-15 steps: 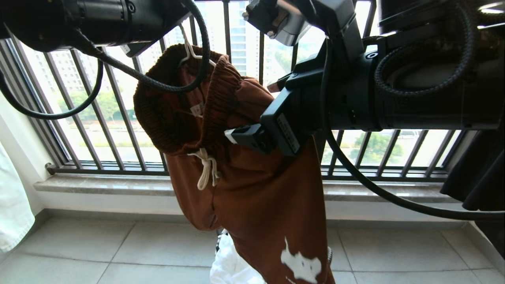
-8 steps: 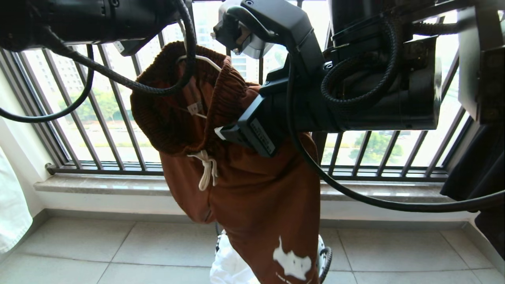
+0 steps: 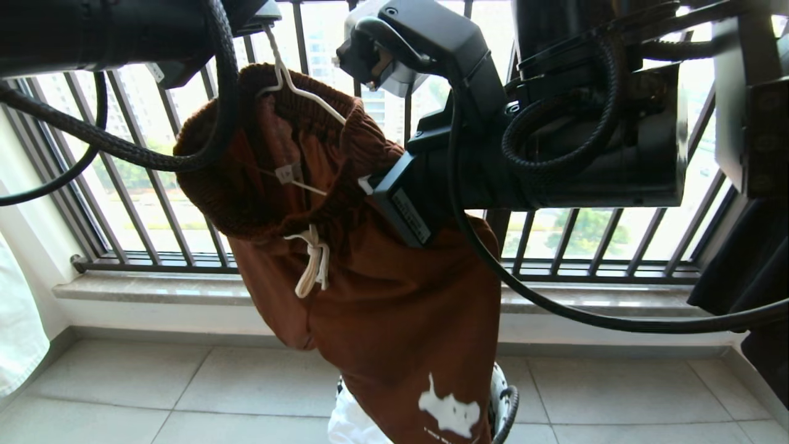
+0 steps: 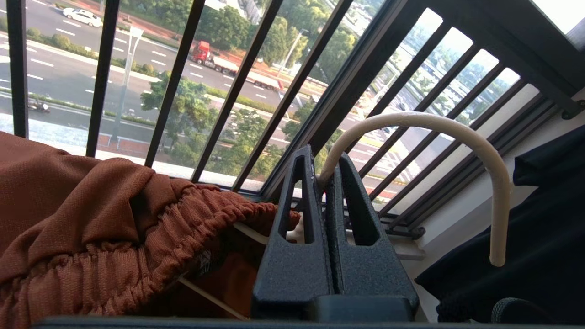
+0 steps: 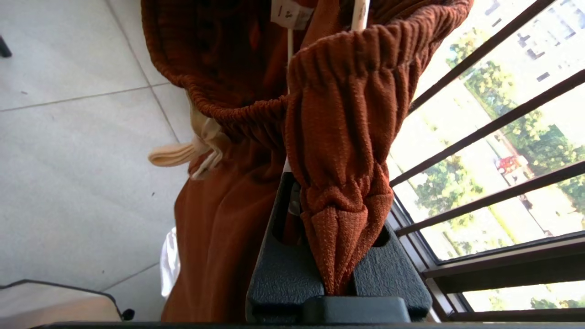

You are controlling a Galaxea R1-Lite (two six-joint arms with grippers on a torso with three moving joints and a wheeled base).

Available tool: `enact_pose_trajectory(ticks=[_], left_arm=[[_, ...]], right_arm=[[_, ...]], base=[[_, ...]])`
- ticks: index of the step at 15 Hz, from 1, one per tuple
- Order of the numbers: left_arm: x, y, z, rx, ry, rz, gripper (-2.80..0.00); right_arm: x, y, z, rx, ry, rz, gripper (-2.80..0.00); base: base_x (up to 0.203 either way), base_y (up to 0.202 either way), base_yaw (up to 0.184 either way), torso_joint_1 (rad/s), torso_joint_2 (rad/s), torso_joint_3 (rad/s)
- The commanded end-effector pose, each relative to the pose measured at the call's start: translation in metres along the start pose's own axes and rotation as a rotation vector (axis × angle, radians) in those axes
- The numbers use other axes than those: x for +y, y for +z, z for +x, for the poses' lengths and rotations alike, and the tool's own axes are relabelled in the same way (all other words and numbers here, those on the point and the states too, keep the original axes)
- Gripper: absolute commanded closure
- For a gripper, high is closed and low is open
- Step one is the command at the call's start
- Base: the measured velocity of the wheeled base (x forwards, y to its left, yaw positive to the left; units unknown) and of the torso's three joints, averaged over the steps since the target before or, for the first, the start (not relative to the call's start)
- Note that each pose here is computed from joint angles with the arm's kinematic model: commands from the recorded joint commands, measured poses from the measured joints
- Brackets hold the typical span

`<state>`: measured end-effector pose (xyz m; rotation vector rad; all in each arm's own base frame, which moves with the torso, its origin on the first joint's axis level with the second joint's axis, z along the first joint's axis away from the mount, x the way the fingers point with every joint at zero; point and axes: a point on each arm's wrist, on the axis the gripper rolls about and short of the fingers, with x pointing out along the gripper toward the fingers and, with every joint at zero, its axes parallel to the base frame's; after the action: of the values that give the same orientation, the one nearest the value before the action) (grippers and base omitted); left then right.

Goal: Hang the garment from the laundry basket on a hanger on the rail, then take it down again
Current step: Hang the clothes on the clothes rack

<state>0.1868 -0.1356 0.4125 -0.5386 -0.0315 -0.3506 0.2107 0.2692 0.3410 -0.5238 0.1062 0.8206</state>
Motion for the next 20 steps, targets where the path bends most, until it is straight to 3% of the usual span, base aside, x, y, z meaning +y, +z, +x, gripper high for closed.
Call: enact_pose_trajectory(ticks=[1, 5, 7, 8, 13, 18, 20], left_arm=[[0.002, -0.002, 0.000, 0.004, 0.009, 0.001, 0.00], [0.003, -0.006, 0.003, 0.020, 0.015, 0.008, 0.00], [0.004, -0.012, 0.007, 0.043, 0.013, 0.048, 0.00], [0.004, -0.012, 0.007, 0.044, 0.010, 0.051, -2.80], [0.005, -0.010, 0.002, 0.053, 0.010, 0.055, -2.80], [0.014, -0.005, -0.030, 0.172, 0.054, 0.123, -2.80], [0.016, 0.003, -0.050, 0.197, 0.000, 0.130, -2.80]], right_arm=[[-0.001, 0.000, -0.006, -0.003, -0.001, -0.002, 0.00], [0.000, -0.004, -0.011, 0.009, 0.007, -0.004, 0.00], [0.001, -0.006, -0.011, 0.016, 0.010, -0.004, 0.00], [0.001, -0.006, -0.012, 0.016, 0.010, -0.004, 0.00], [0.001, -0.005, -0.014, 0.011, 0.007, -0.004, 0.00], [-0.004, -0.007, -0.011, 0.019, -0.009, 0.003, 0.00], [-0.011, -0.011, -0.006, 0.032, -0.030, 0.010, 0.00]], base=[[0.000, 0.000, 0.000, 0.000, 0.00, 0.000], [0.000, 0.000, 0.000, 0.000, 0.00, 0.000], [0.000, 0.000, 0.000, 0.000, 0.00, 0.000], [0.000, 0.000, 0.000, 0.000, 0.00, 0.000], [0.000, 0.000, 0.000, 0.000, 0.00, 0.000], [0.000, 0.000, 0.000, 0.000, 0.00, 0.000], [0.000, 0.000, 0.000, 0.000, 0.00, 0.000]])
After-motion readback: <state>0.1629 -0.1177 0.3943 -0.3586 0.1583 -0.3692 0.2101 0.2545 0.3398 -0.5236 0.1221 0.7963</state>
